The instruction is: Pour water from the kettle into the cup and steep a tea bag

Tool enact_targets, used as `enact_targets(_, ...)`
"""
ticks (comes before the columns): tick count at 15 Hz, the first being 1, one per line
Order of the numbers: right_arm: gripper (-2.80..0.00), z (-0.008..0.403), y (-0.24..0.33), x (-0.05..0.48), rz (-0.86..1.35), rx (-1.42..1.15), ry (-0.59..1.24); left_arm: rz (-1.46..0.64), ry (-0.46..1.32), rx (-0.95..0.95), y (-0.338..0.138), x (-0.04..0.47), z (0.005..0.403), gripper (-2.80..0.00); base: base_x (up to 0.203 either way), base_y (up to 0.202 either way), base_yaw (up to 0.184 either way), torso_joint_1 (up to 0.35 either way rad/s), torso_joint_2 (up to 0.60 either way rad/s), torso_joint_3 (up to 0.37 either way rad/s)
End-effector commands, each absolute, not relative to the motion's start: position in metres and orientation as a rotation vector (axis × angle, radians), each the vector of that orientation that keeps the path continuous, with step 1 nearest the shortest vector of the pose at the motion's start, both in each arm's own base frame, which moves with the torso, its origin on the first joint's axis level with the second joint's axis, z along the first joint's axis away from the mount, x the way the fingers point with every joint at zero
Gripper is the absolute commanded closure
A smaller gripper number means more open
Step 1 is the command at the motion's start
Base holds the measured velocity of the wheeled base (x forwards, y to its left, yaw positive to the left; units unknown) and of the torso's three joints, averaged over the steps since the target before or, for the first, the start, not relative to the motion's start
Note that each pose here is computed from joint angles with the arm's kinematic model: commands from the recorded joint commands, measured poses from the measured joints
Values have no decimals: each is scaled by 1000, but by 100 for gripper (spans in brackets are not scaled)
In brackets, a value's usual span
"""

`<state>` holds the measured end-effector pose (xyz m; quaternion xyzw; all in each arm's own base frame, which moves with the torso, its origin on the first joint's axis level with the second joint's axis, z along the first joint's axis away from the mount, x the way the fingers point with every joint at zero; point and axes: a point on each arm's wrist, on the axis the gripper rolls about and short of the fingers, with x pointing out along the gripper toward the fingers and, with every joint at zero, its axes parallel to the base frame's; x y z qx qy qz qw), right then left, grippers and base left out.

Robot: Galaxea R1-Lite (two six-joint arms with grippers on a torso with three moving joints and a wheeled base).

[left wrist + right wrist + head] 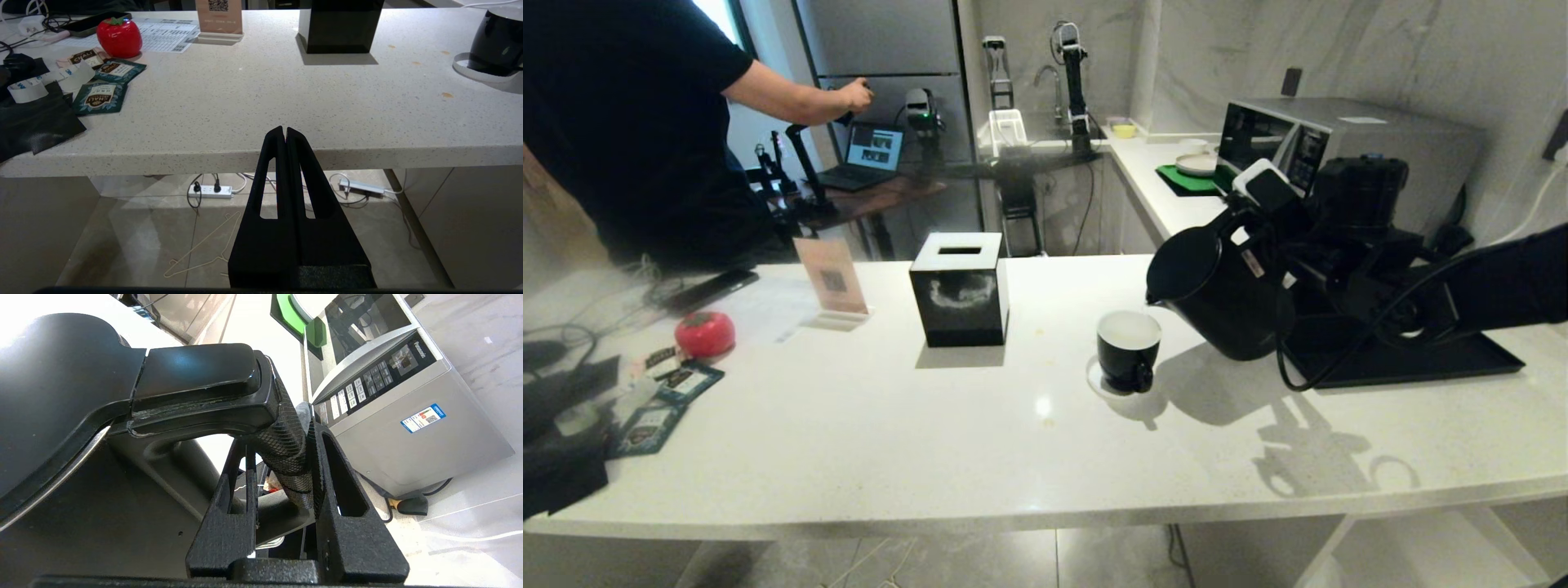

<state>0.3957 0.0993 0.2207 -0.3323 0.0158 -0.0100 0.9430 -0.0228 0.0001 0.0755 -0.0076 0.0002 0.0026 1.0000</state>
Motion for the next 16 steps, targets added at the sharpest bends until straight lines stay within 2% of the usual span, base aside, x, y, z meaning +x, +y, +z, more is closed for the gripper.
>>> enact_targets(1,0,221,100,396,-23,-681,30,6,0,-15,0,-23,75,0,0,0,0,0,0,0)
enact_targets(16,0,220,100,396,-23,-680,26,6,0,-15,0,-23,75,0,0,0,0,0,0,0)
